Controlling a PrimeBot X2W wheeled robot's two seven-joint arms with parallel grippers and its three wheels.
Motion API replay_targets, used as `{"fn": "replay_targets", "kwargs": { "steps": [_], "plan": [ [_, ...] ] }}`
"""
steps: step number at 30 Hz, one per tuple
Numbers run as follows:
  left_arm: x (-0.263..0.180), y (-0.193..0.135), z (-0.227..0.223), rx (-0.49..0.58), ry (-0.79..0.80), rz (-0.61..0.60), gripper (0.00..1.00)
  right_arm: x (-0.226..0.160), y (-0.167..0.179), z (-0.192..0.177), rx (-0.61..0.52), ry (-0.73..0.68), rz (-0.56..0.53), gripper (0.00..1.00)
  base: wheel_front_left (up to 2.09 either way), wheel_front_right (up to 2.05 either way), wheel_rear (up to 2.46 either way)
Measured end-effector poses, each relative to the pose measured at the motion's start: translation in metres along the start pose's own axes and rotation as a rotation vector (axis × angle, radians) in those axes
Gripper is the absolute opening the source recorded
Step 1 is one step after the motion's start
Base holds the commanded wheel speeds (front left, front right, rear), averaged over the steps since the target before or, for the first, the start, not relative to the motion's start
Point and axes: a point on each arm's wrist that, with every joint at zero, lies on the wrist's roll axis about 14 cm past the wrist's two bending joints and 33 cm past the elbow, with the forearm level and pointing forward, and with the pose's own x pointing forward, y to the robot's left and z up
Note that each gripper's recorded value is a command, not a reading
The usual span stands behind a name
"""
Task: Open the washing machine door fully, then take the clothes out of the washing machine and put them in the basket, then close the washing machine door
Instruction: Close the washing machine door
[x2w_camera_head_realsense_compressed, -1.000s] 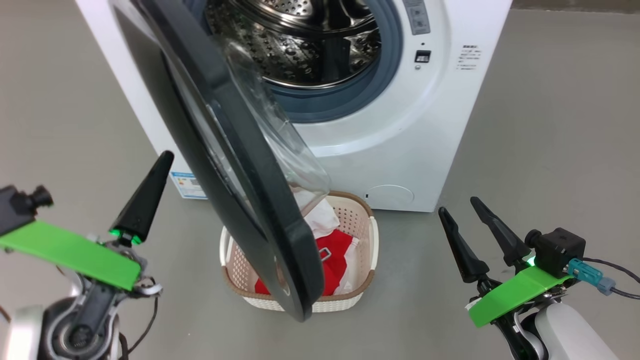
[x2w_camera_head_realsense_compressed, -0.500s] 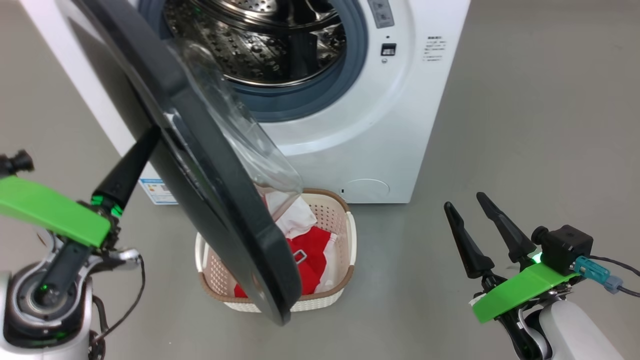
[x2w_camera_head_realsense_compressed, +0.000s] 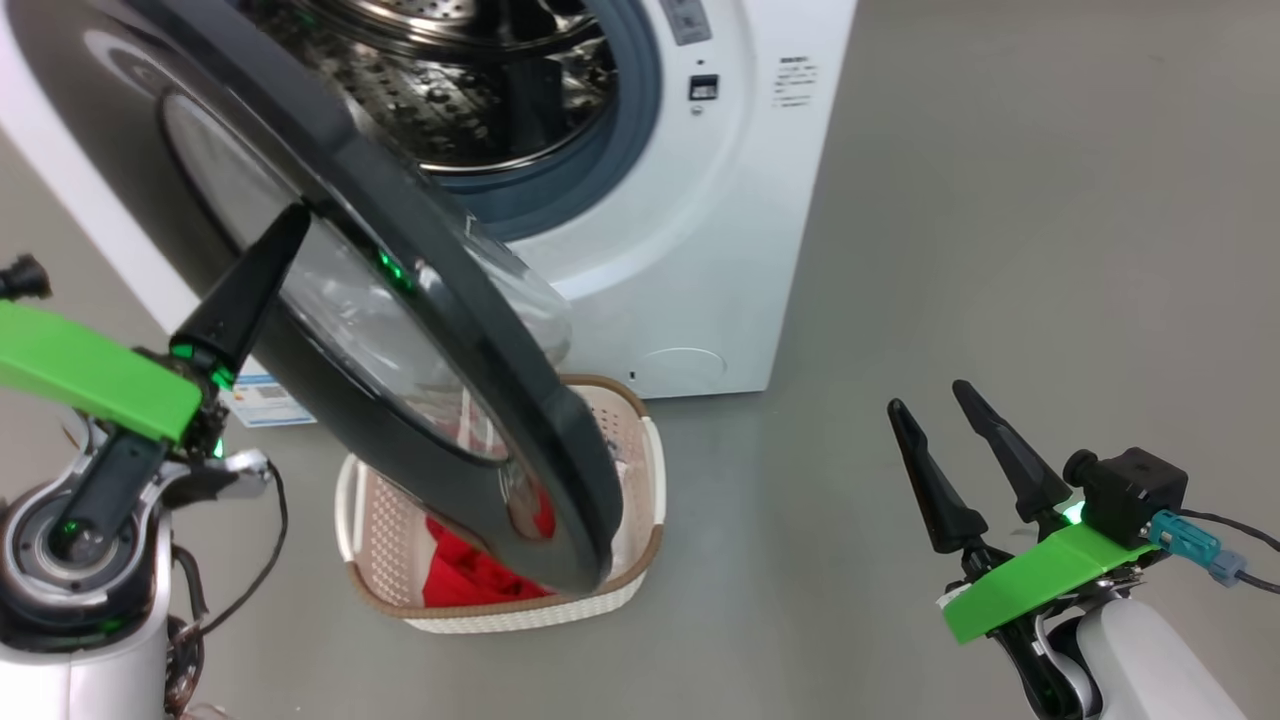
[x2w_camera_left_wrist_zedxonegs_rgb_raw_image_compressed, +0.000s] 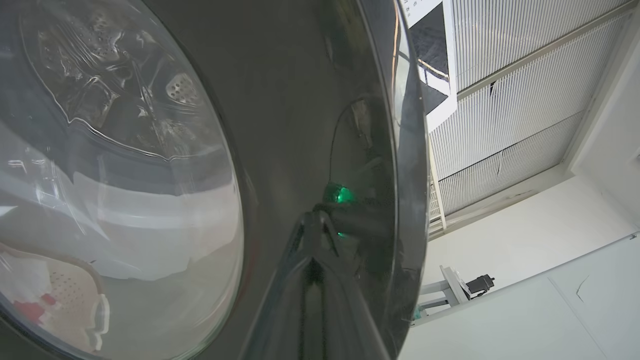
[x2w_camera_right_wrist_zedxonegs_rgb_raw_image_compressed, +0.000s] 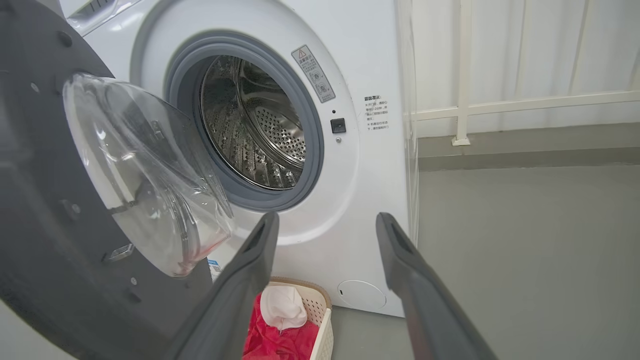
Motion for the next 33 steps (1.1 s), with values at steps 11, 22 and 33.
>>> {"fn": "replay_targets", "kwargs": {
  "steps": [11, 22, 33],
  "plan": [
    [0.032, -0.005, -0.005, -0.024, 0.036, -0.03, 0.0, -0.013, -0.02, 0.004, -0.004, -0.008, -0.07, 1.0, 0.0, 0.0, 0.0],
    [0.065, 0.0, -0.007, -0.054, 0.032, -0.035, 0.0, -0.028, -0.04, 0.007, -0.013, -0.011, -0.139, 1.0, 0.0, 0.0, 0.0],
    [0.097, 0.003, -0.012, -0.069, 0.039, -0.047, 0.0, -0.04, -0.059, 0.012, -0.013, -0.025, -0.212, 1.0, 0.0, 0.0, 0.0]
  ]
}}
